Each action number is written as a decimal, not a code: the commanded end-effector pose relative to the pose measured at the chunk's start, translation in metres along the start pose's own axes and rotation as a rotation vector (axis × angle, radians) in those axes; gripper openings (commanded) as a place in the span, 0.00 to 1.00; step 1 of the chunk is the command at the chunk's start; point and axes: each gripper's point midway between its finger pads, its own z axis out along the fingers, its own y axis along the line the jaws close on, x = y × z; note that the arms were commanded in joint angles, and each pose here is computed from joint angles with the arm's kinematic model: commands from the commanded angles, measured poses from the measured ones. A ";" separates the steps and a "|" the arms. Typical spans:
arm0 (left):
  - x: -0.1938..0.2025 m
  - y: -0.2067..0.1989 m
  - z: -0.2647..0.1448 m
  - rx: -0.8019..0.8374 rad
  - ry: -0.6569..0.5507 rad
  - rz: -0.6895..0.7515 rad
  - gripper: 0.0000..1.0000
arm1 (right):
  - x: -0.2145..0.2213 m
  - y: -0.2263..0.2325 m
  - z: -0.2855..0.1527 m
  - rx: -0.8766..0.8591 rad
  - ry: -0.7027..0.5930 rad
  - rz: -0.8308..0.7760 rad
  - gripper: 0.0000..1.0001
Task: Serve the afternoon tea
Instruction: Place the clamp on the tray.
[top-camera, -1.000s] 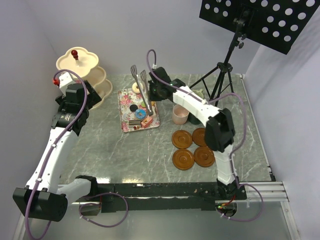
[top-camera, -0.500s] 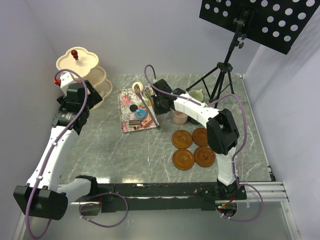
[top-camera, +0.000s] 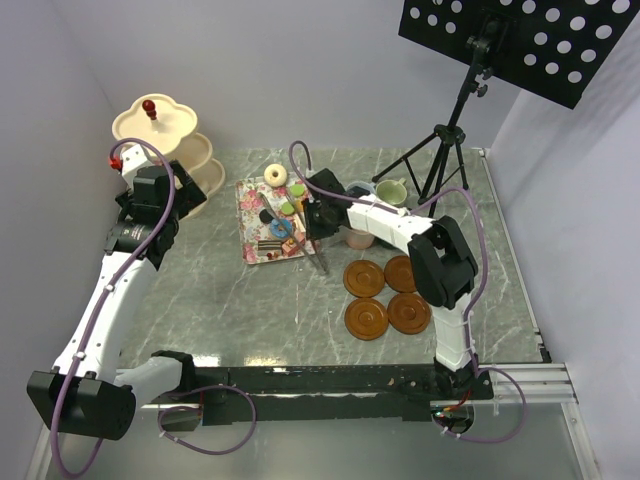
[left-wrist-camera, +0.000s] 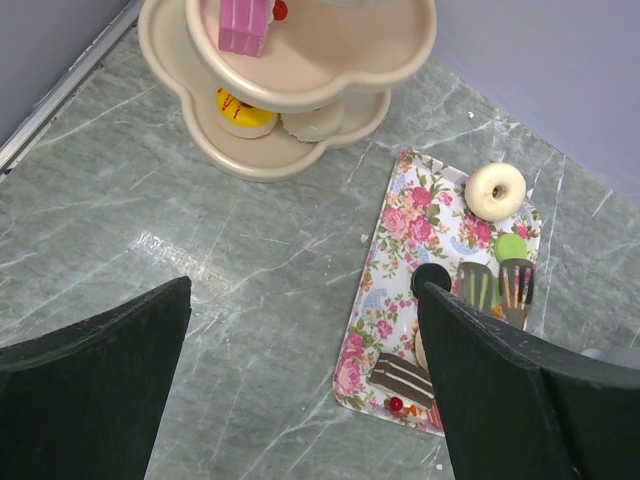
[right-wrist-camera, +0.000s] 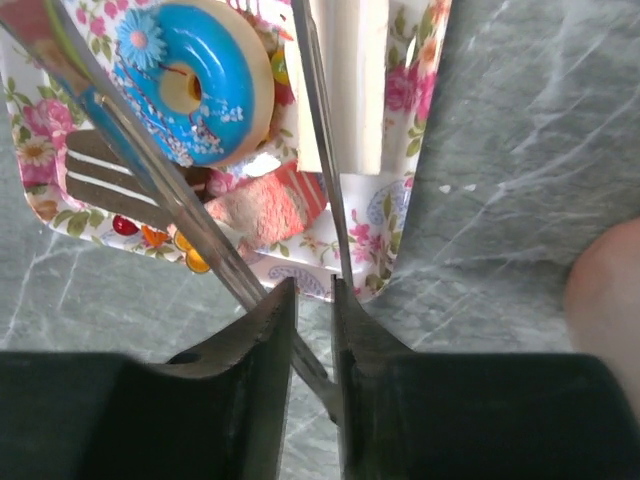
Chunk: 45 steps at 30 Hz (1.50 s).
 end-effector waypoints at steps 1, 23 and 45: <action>-0.006 -0.008 -0.002 0.034 -0.020 -0.033 1.00 | -0.003 0.000 0.002 -0.054 -0.027 0.028 0.40; -0.007 -0.010 -0.002 0.038 -0.018 -0.034 1.00 | -0.022 0.011 -0.039 -0.274 -0.260 -0.023 0.97; -0.007 -0.010 -0.001 0.035 -0.019 -0.030 1.00 | 0.009 0.014 0.019 -0.103 -0.045 -0.231 0.92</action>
